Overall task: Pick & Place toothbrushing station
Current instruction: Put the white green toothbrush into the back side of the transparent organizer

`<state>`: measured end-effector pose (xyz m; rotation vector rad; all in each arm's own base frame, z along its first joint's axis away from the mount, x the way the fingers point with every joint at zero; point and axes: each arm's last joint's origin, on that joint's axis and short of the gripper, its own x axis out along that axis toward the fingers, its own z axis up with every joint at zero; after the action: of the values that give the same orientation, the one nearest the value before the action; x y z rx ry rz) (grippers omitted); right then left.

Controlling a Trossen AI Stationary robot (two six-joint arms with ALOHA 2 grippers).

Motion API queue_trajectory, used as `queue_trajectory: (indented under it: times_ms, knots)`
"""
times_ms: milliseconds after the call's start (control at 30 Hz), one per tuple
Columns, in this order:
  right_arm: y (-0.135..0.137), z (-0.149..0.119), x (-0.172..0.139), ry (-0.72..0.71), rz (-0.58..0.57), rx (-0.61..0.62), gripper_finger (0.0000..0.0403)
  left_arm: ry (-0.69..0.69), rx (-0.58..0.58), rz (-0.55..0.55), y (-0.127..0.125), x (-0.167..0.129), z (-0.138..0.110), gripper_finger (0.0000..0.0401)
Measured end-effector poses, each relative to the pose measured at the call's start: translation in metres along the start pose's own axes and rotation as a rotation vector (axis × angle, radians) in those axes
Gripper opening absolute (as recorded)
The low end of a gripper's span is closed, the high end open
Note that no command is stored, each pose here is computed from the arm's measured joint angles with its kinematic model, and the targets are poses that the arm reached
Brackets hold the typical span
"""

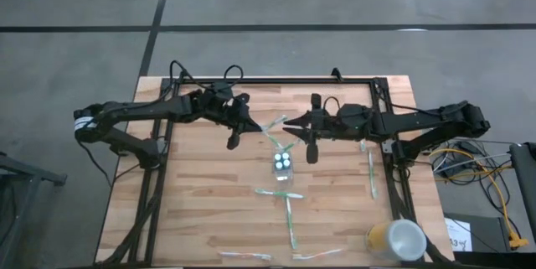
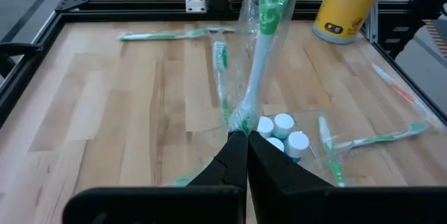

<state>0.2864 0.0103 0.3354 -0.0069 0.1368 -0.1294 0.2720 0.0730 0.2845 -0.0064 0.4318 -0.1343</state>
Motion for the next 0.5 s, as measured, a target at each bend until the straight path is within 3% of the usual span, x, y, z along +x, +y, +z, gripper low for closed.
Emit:
queue_trajectory:
  times_ms: [500]
  knots:
    - [-0.0039,0.0027,-0.0041,-0.007,-0.112,-0.017,0.0068,-0.031,0.015,-0.043,-0.0030,-0.0053,0.0041,0.0005]
